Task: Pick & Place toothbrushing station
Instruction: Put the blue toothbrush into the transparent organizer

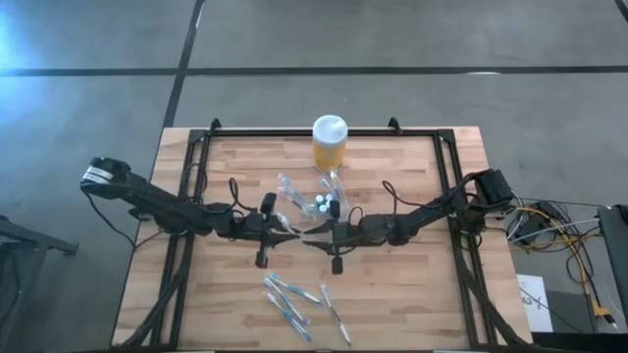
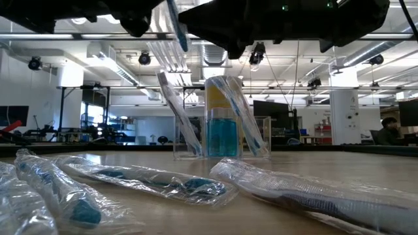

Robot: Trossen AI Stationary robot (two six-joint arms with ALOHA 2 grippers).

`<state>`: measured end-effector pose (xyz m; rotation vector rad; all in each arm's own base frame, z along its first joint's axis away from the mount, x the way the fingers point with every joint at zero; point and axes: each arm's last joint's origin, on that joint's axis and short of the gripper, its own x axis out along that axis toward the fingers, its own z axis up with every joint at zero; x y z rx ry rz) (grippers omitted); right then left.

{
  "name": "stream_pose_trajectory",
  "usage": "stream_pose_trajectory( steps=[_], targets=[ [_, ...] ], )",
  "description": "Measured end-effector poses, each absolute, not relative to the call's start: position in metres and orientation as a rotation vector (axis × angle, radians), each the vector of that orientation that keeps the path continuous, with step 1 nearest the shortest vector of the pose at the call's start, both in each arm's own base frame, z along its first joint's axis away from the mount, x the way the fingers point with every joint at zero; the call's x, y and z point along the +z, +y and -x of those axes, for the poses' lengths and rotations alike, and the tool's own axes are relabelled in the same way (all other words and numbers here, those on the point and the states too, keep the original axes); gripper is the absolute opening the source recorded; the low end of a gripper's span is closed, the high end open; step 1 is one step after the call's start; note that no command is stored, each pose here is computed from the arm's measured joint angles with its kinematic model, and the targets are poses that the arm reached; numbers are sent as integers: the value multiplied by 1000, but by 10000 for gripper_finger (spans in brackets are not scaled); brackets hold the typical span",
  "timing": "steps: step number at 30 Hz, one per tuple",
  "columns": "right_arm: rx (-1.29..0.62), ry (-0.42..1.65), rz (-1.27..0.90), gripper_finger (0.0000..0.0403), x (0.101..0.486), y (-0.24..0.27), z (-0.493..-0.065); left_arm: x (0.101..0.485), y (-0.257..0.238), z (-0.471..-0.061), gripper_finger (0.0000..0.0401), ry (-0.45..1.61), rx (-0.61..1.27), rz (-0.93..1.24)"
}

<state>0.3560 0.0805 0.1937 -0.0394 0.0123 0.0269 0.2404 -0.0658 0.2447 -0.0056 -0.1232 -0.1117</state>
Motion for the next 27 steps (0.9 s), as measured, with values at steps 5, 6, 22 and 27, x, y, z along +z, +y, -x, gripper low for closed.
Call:
stream_pose_trajectory(
  steps=[5, 6, 22, 27],
  targets=[
    [27, 28, 8, 149, 200, 79, -350, 249, -59, -216, 25, -152, -111, 14],
    [27, 46, -1, 153, 202, 79, -347, 247, -57, -210, 25, -155, -111, 15],
    [29, 59, 5, 38, 248, 56, -255, 205, -33, -128, 25, -204, -156, 71],
    [35, -42, -49, 10, 247, 46, -210, 203, -30, -117, 25, -233, -157, 84]
  ],
)
